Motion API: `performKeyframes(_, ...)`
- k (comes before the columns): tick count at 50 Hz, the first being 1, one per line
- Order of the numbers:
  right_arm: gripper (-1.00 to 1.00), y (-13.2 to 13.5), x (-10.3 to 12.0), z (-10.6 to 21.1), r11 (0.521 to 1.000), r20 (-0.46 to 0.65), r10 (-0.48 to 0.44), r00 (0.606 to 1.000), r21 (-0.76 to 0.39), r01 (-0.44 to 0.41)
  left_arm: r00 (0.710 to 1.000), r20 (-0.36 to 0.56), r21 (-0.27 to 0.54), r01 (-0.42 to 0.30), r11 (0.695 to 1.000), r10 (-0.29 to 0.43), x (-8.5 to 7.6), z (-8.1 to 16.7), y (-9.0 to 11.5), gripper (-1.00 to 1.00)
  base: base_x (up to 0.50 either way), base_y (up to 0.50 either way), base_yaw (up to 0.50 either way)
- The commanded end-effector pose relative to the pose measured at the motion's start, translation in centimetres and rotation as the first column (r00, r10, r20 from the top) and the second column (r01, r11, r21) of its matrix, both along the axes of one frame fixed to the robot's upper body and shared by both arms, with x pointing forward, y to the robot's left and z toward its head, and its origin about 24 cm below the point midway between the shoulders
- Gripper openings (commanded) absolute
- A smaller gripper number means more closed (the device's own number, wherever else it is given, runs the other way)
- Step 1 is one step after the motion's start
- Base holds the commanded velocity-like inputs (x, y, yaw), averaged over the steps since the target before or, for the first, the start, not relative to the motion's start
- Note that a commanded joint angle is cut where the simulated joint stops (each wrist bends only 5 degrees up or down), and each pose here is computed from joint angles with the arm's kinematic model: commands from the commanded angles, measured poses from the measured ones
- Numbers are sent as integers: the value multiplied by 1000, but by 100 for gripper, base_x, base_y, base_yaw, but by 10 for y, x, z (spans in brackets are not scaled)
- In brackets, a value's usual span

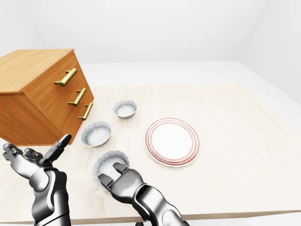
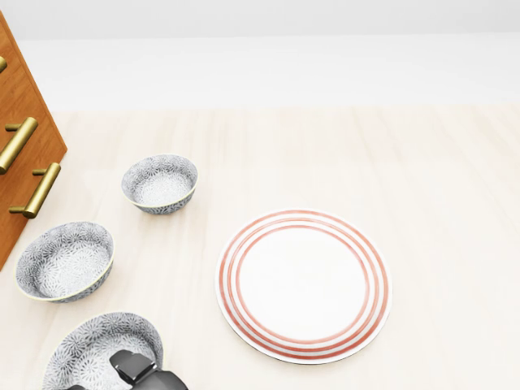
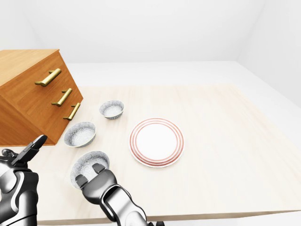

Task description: Put the bowl at the front on the plate.

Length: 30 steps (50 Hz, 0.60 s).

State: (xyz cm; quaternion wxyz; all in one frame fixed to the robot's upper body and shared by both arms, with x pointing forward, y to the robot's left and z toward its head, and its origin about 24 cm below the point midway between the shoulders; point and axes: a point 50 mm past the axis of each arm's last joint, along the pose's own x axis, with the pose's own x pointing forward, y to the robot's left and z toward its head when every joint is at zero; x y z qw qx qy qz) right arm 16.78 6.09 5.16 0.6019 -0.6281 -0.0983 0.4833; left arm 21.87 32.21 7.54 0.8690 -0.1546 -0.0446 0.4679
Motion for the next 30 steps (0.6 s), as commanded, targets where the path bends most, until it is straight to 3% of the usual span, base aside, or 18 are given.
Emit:
performKeyframes(1,100,4,4,-8,1000,-47,6,999,-10,-7,1000,-1,0,0,1000,0,0,0,0,100,0,0,0)
performKeyframes(6,100,10,10,-1,1000,-17,-13,1000,-8,13,1000,6,2,0,1000,0,0,1,0,100,0,0,0)
performKeyframes(30,100,11,30,-8,997,-103,-78,992,-5,78,1000,0,-3,2,1000,-2,0,0,0,100,0,0,0)
